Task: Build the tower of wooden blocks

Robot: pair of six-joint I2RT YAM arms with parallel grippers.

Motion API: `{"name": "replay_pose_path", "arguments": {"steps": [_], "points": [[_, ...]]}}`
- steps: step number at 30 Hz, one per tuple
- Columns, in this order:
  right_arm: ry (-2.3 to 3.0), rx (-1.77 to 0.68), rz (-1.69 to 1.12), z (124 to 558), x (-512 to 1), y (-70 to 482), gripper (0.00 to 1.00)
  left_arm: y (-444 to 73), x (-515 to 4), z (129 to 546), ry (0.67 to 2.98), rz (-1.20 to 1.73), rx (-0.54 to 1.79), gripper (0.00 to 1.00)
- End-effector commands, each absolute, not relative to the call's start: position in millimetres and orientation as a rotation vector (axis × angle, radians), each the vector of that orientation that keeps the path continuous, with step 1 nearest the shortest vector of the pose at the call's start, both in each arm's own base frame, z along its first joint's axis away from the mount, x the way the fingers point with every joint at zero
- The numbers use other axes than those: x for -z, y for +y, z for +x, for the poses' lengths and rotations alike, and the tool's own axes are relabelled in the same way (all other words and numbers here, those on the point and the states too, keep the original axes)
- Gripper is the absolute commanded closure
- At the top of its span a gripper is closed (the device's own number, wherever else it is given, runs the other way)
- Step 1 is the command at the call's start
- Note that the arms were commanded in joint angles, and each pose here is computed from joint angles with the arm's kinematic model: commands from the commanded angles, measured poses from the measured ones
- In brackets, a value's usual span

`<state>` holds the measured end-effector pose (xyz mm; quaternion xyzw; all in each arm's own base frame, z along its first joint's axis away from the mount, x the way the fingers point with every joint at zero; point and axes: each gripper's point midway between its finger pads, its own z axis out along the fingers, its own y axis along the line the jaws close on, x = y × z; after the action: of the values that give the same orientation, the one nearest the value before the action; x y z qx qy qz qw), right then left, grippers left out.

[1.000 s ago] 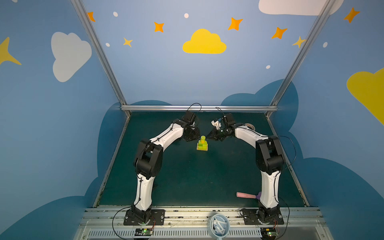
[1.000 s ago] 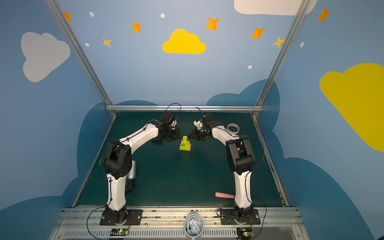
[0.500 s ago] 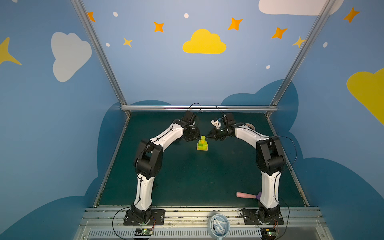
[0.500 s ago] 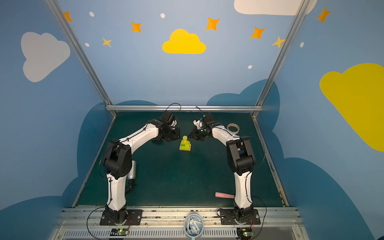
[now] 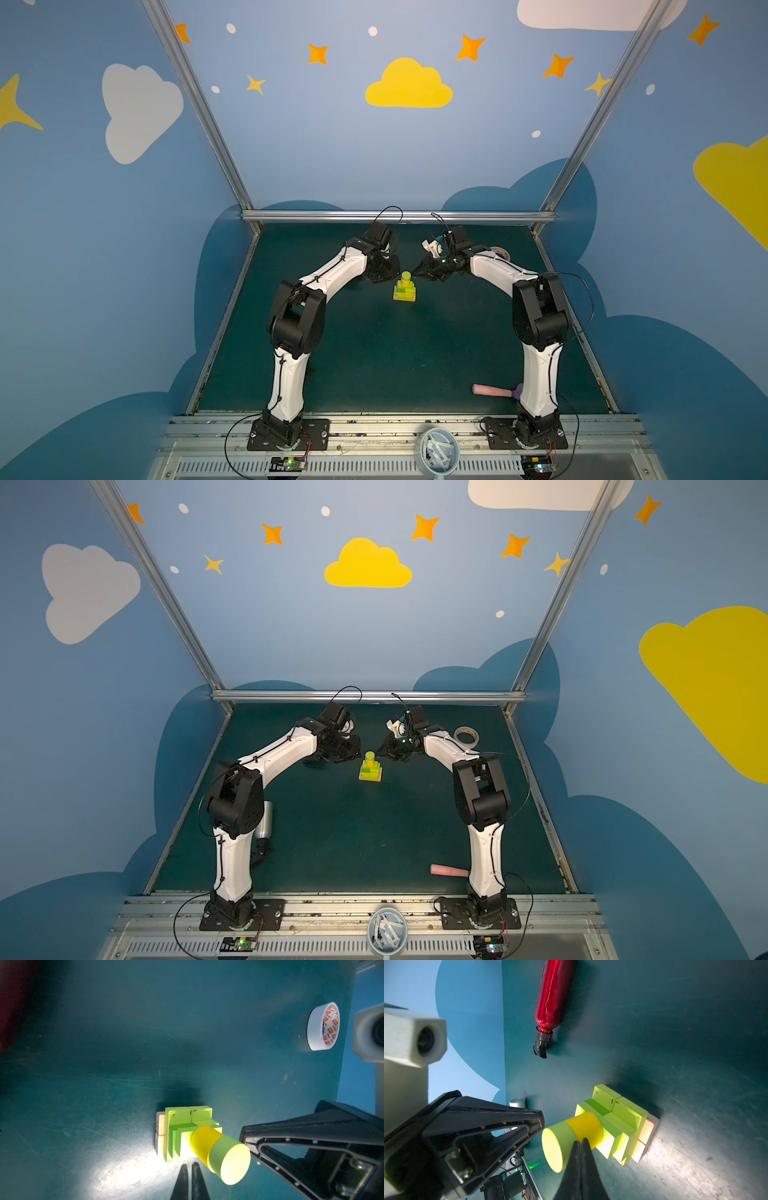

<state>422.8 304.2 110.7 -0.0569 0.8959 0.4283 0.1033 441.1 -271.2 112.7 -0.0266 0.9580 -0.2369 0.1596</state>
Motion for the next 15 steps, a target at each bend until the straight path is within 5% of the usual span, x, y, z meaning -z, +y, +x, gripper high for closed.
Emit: {"name": "replay_pose_path", "arguments": {"steps": [1,15], "points": [[2.591,-1.272,-0.21,424.2,-134.1,307.8,1.0,-268.6,-116.9,438.6,2.735,-0.077,0.677,0.92],[2.593,-1.275,-0.212,423.6,-132.8,308.8,1.0,-268.7,-116.2,438.2,2.738,-0.078,0.678,0.92]]}}
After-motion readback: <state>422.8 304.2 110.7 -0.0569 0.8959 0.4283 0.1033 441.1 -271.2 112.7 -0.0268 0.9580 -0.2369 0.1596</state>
